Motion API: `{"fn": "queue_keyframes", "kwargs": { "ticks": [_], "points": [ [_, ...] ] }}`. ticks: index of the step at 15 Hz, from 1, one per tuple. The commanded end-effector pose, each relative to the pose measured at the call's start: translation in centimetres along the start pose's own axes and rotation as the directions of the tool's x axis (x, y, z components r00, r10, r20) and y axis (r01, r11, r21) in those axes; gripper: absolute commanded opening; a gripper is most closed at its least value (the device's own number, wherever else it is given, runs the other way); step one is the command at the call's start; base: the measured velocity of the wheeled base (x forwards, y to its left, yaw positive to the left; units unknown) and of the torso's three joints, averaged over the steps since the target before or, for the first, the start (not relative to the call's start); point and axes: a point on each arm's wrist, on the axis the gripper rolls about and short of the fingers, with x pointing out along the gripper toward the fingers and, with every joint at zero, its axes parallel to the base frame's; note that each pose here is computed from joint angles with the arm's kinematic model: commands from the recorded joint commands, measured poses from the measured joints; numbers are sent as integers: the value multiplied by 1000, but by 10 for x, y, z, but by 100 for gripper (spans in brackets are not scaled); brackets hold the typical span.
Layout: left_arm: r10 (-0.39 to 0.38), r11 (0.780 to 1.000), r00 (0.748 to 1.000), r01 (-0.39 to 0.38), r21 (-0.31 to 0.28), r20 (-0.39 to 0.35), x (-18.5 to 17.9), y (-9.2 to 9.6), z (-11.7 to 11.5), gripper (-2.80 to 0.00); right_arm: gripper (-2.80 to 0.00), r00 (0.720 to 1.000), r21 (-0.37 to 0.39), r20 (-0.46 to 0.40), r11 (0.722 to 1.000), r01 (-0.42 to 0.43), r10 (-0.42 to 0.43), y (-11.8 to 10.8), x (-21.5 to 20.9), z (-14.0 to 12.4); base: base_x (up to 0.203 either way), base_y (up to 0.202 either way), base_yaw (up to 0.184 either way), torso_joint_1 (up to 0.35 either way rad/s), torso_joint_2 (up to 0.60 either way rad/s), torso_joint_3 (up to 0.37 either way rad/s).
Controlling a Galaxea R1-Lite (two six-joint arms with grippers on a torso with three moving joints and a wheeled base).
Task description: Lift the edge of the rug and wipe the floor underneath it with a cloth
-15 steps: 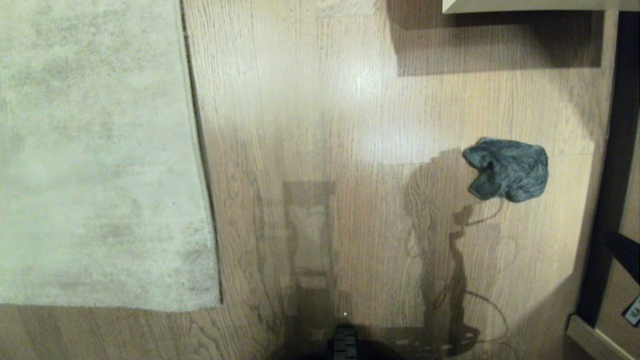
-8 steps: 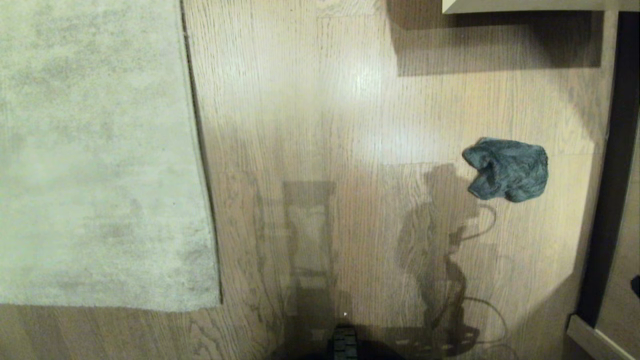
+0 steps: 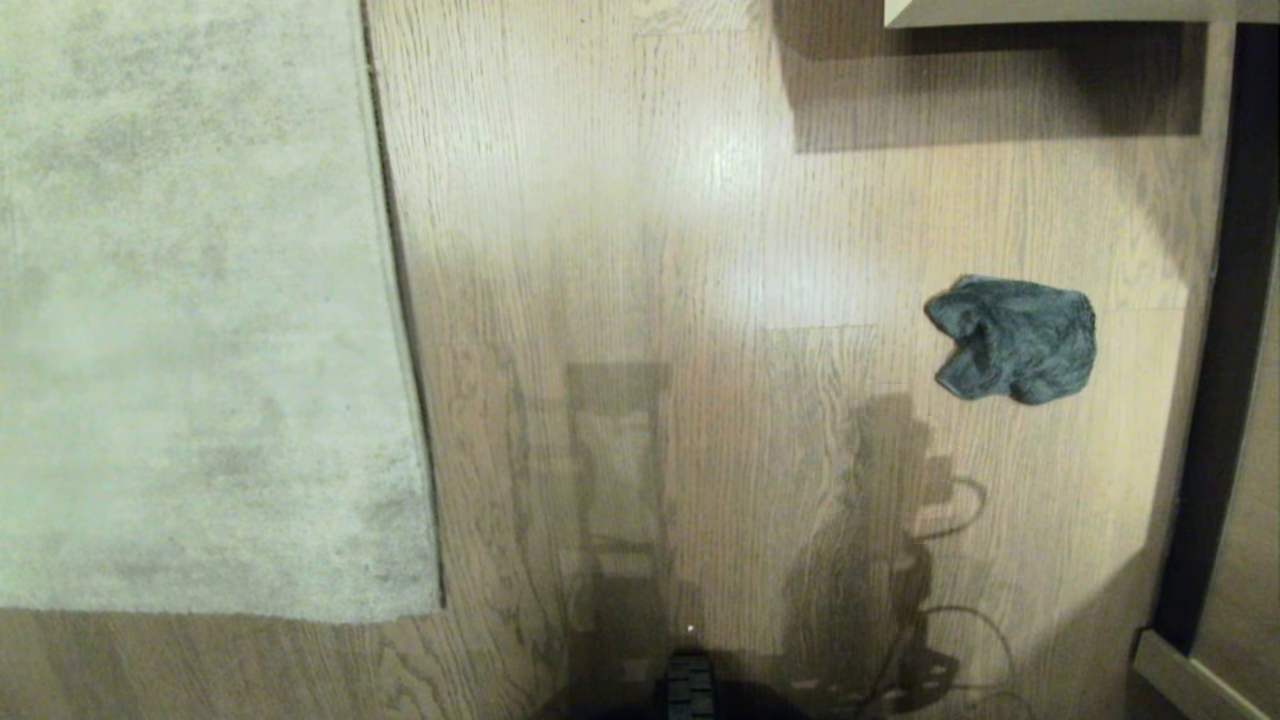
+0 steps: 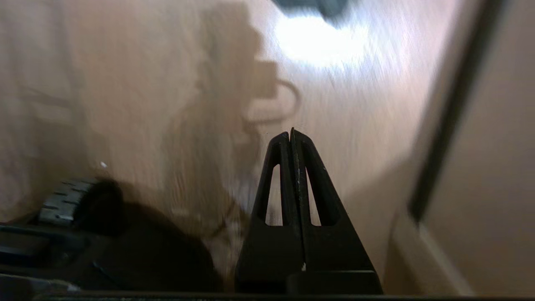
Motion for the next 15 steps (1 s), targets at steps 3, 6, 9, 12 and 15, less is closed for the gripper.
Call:
{"fn": "queue_keyframes", "kwargs": {
  "ticks": [3,6,9,12,15],
  "points": [
    [0,1000,1000,0,-1,-1,0,0,0,-280,-280,999,69,19,997,46,-48,1,-10,-12,0,0,0,0,0,0],
    [0,1000,1000,0,-1,-1,0,0,0,-280,-280,999,77,18,996,43,-44,1,-10,-12,0,0,0,0,0,0],
    [0,1000,1000,0,-1,-1,0,0,0,-280,-280,999,78,18,996,43,-44,1,-10,-12,0,0,0,0,0,0],
    [0,1000,1000,0,-1,-1,0,0,0,-280,-280,999,78,18,996,44,-46,1,-10,-12,0,0,0,0,0,0],
    [0,1000,1000,0,-1,-1,0,0,0,-280,-280,999,78,18,996,43,-45,1,-10,-12,0,0,0,0,0,0]
  ]
}}
